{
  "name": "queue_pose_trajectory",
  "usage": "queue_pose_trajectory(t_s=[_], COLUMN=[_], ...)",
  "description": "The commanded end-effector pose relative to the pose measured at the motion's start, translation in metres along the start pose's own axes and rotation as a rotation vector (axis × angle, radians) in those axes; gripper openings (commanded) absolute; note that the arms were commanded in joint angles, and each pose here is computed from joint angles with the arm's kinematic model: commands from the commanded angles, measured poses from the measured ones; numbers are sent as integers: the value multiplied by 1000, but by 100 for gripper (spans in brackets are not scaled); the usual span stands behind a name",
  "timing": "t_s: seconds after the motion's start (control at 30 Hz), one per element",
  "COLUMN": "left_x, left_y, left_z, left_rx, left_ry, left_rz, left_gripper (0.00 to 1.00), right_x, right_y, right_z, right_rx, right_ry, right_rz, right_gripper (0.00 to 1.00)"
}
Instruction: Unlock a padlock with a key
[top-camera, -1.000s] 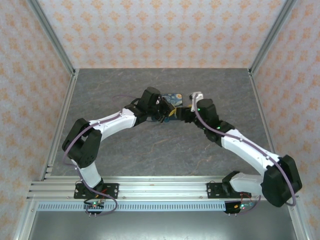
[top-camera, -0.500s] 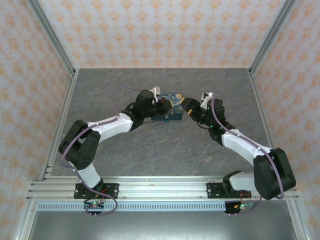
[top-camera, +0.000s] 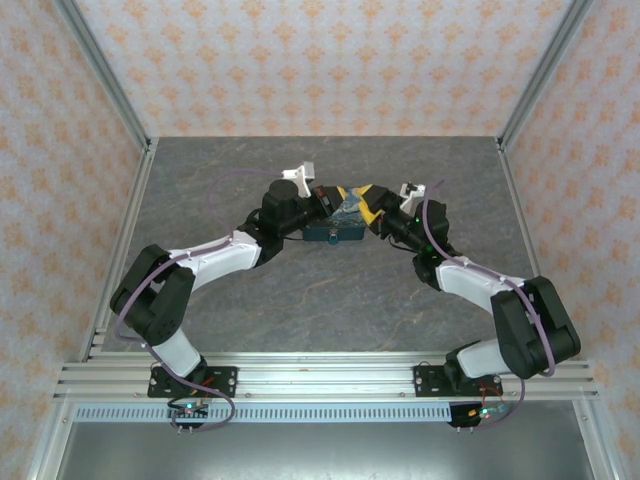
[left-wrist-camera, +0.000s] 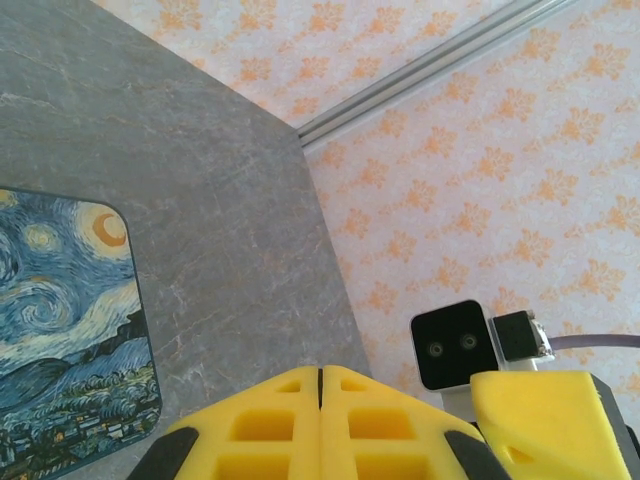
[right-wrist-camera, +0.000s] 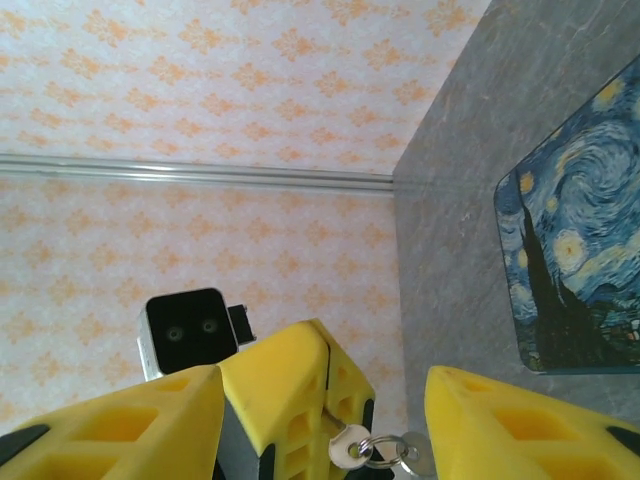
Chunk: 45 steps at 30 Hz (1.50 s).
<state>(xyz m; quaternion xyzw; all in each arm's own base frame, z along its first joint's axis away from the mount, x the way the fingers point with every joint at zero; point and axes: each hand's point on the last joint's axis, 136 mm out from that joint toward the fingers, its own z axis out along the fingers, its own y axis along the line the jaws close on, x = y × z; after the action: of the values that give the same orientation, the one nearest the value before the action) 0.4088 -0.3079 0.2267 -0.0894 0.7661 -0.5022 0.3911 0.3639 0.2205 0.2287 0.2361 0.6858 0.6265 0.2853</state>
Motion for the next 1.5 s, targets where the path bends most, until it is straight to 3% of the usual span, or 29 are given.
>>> queue_pose_trajectory(t_s=[0.0, 0.57, 1.03, 1.2, 1.47], left_x=[-22, -29, -24, -23, -21], left_y=[-11, -4, 1, 0, 2], left_z=[-11, -10, -13, -13, -10], left_rx=[25, 6, 17, 26, 26], left_ry=[-92, -144, -146, -147, -144], left_rz=[-17, -61, -80, -85, -92], left_gripper=[0, 0, 0, 0, 0], right_x=[3, 35, 22, 19, 20], right_y=[2, 7, 15, 16, 9], right_z=[-2, 18, 37, 42, 45], right_rx=[-37, -82, -150, -157, -157], right_ry=[21, 75, 26, 20, 22], right_rz=[41, 188, 257, 273, 297], right_gripper=[58, 64, 53, 39, 0])
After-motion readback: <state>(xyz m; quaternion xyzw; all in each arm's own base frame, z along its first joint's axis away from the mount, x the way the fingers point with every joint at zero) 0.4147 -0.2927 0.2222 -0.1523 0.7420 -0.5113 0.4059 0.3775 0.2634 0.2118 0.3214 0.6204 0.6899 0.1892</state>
